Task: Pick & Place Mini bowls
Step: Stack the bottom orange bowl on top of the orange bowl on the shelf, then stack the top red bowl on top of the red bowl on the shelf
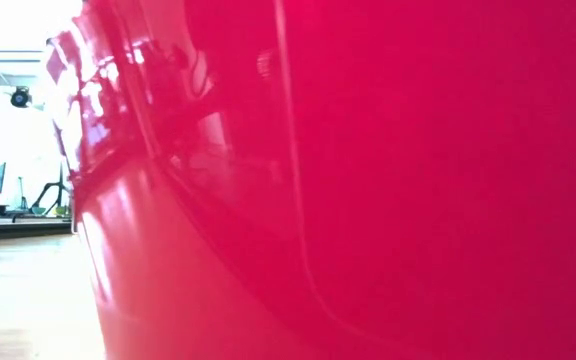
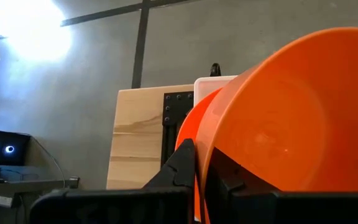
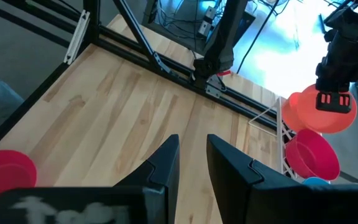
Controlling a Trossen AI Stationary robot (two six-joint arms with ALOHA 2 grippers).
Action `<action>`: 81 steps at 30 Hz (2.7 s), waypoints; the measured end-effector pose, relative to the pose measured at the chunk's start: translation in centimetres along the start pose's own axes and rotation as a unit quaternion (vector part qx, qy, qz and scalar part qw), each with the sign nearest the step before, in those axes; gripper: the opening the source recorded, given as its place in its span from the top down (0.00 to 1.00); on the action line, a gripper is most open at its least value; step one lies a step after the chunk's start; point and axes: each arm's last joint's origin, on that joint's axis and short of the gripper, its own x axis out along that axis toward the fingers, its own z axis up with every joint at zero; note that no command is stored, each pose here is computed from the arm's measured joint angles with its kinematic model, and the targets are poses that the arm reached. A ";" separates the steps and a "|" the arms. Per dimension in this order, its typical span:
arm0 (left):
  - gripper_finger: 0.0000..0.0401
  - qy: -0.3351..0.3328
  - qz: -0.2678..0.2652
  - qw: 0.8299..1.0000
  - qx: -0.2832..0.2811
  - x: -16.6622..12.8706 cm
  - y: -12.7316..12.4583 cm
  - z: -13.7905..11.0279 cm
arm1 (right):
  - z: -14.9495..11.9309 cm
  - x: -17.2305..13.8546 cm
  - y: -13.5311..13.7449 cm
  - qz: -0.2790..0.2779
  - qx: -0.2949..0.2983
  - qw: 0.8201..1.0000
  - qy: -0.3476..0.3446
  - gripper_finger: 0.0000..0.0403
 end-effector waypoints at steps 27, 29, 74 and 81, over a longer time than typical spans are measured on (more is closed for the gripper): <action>0.85 0.001 -0.003 1.000 -0.010 0.0 0.0 0.0 | 0.0 0.0 0.0 0.000 0.010 1.000 0.000 0.80; 0.84 0.001 -0.003 1.000 -0.011 0.0 0.0 0.0 | 0.0 0.0 0.0 0.000 0.011 1.000 0.000 0.80; 0.83 -0.009 0.009 0.999 0.041 -0.9 0.7 0.2 | 0.0 -0.1 0.0 0.000 0.013 1.000 0.000 0.80; 0.83 -0.020 0.011 0.998 0.059 -1.3 1.1 0.2 | 0.0 -0.1 0.0 0.000 0.013 1.000 0.000 0.80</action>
